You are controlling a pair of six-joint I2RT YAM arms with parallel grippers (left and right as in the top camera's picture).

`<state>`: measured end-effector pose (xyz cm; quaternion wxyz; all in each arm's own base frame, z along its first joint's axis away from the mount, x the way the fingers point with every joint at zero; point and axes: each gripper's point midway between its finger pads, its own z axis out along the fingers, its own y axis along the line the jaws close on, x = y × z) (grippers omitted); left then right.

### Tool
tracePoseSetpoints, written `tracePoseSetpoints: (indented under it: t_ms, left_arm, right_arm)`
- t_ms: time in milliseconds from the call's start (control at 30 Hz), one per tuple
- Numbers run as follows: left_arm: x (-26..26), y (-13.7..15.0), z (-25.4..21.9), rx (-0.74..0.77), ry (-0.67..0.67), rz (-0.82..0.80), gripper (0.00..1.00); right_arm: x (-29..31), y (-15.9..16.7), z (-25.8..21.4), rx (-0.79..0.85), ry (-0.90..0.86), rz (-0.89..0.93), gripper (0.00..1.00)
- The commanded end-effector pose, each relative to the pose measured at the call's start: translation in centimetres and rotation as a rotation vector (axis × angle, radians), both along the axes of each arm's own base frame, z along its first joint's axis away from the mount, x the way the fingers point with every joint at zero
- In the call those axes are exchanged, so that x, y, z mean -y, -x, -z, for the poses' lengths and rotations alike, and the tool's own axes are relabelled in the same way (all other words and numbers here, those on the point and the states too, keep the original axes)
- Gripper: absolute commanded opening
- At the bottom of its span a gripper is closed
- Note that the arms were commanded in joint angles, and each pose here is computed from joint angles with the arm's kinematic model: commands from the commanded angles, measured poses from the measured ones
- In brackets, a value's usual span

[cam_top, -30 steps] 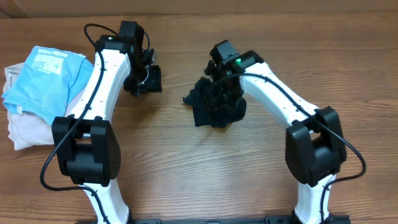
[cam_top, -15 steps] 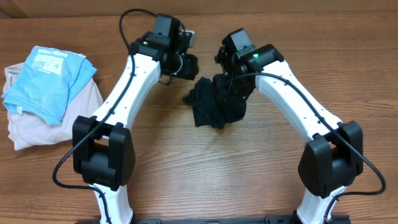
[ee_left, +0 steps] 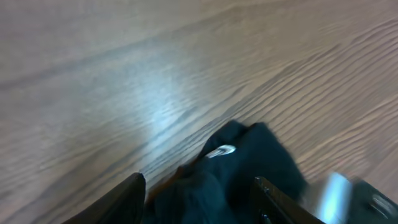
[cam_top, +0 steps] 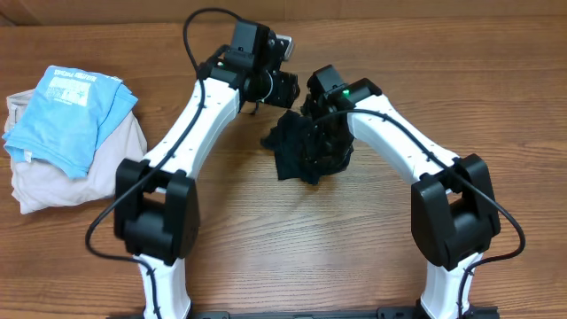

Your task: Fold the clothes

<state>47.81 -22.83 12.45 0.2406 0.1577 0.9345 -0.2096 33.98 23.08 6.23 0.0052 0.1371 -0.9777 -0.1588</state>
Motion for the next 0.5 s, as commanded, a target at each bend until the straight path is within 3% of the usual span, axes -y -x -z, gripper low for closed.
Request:
tracePoseSetpoints:
  t_ms: [0,167,333,467]
  left_arm:
    - [0.6,0.0,2.6,-0.061,0.001,0.003,0.58]
    - [0.6,-0.2,2.6,-0.054,0.005,0.002,0.59]
    - [0.6,-0.3,2.6,-0.051,0.006,0.001,0.59]
    - [0.6,-0.3,2.6,-0.051,0.006,0.000,0.59]
  right_arm:
    - [-3.3,2.1,-0.7,-0.049,-0.167,-0.122,0.45]
    - [-5.5,3.6,-0.4,-0.092,-0.232,-0.182,0.45]
    - [-8.4,5.9,-2.4,-0.097,-0.434,-0.370,0.46]
    - [-8.0,5.7,-1.8,-0.085,-0.386,-0.366,0.42]
